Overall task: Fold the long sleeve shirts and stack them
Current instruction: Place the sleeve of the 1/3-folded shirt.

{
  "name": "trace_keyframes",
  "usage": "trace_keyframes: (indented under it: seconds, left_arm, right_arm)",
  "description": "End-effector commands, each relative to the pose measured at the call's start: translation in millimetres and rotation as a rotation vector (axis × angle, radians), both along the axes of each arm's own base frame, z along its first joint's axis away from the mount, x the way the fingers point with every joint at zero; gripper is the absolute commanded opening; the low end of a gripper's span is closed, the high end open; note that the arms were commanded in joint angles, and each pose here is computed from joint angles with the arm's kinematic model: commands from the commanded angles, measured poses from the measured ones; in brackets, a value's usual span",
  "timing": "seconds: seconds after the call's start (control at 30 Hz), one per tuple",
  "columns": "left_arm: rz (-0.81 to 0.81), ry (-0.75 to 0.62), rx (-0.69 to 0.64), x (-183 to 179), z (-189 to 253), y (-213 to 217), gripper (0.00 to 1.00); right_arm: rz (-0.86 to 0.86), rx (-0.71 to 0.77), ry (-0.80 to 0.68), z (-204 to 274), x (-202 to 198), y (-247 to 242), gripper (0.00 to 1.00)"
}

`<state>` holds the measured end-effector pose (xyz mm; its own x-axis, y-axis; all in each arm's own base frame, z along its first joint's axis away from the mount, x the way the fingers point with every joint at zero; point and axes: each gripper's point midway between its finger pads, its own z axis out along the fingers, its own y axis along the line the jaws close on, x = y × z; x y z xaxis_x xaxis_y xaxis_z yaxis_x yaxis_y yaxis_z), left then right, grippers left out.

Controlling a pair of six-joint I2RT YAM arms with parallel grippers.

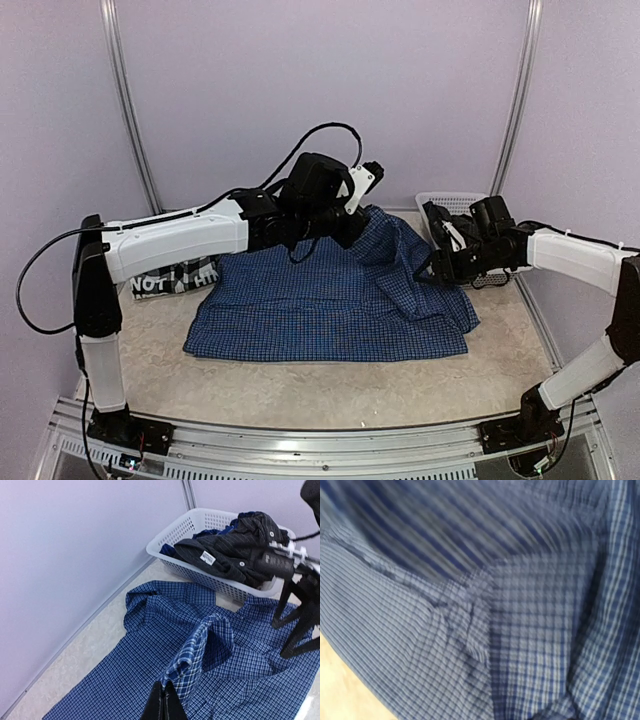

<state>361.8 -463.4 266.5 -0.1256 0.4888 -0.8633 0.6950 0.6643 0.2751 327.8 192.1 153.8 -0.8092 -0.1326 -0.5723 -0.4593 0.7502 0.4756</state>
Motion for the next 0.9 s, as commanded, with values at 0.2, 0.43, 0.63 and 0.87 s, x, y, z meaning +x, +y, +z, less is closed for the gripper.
trace_keyframes:
  seconds: [0.2,0.43,0.63,0.87]
  left_arm:
    - [0.166,-0.063,-0.063,30,45,10,0.00]
    - [0.142,-0.115,-0.054,22,74,22,0.00]
    - [0.099,-0.160,0.082,4,57,47,0.00]
    - [0.014,-0.234,0.190,-35,47,96,0.00]
  right_arm:
    - [0.016,0.004,-0.021,-3,-22,-8,0.66]
    - [0.022,0.035,0.000,-8,-37,-8,0.64]
    - [-0.006,0.029,0.020,-17,-44,-12,0.64]
    - [-0.017,0.013,0.045,-26,-41,-14,0.64]
